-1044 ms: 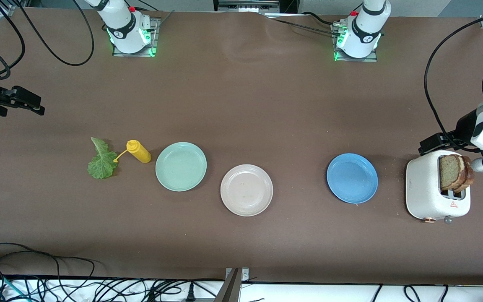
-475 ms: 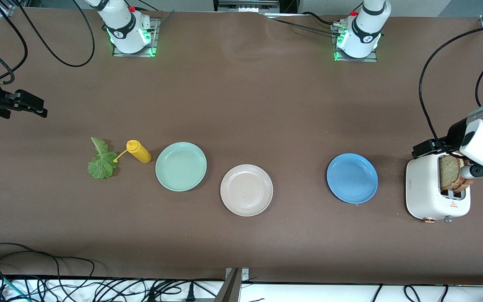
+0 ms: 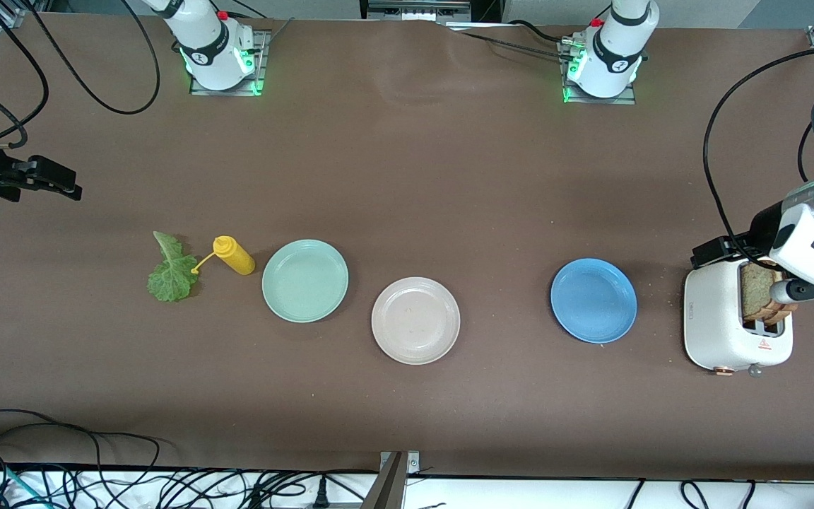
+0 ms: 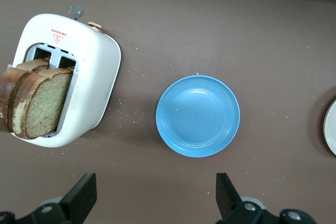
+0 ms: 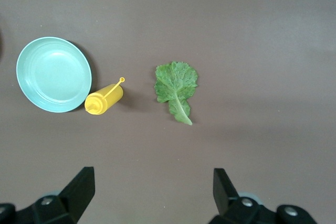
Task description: Make sandwich on beige plate with both arms
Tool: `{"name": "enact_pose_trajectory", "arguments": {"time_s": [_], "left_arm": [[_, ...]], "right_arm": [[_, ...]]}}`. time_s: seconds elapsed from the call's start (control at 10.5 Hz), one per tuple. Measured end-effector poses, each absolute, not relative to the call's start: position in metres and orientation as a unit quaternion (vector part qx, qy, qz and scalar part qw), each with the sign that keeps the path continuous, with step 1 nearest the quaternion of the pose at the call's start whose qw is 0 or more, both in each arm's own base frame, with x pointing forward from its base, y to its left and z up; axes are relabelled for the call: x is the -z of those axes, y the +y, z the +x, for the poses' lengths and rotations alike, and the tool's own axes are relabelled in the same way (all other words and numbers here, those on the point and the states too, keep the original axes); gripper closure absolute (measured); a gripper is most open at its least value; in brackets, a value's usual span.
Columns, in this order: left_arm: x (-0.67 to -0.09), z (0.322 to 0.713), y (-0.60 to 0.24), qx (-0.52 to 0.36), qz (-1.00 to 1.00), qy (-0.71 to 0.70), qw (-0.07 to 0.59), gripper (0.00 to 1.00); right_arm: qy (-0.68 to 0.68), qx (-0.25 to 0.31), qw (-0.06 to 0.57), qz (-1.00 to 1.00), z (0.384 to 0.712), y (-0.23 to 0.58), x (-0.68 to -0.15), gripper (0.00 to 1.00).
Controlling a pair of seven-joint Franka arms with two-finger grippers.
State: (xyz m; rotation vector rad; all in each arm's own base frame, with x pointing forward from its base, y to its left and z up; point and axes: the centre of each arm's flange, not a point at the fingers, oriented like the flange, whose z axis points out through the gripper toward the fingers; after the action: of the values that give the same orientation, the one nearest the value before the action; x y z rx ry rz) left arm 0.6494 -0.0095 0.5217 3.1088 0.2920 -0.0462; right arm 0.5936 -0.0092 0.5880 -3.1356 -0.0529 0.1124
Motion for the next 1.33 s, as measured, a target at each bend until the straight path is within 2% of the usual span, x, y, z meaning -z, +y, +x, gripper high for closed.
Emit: {"name": "enact_pose_trajectory", "arguments": {"time_s": [1.33], "left_arm": [[-0.536, 0.654, -0.002, -0.011, 0.995, 0.1, 0.012, 0.0]], "right_arm": [[-0.011, -0.061, 0.003, -0.998, 0.588, -0.016, -0.583, 0.0]]}}
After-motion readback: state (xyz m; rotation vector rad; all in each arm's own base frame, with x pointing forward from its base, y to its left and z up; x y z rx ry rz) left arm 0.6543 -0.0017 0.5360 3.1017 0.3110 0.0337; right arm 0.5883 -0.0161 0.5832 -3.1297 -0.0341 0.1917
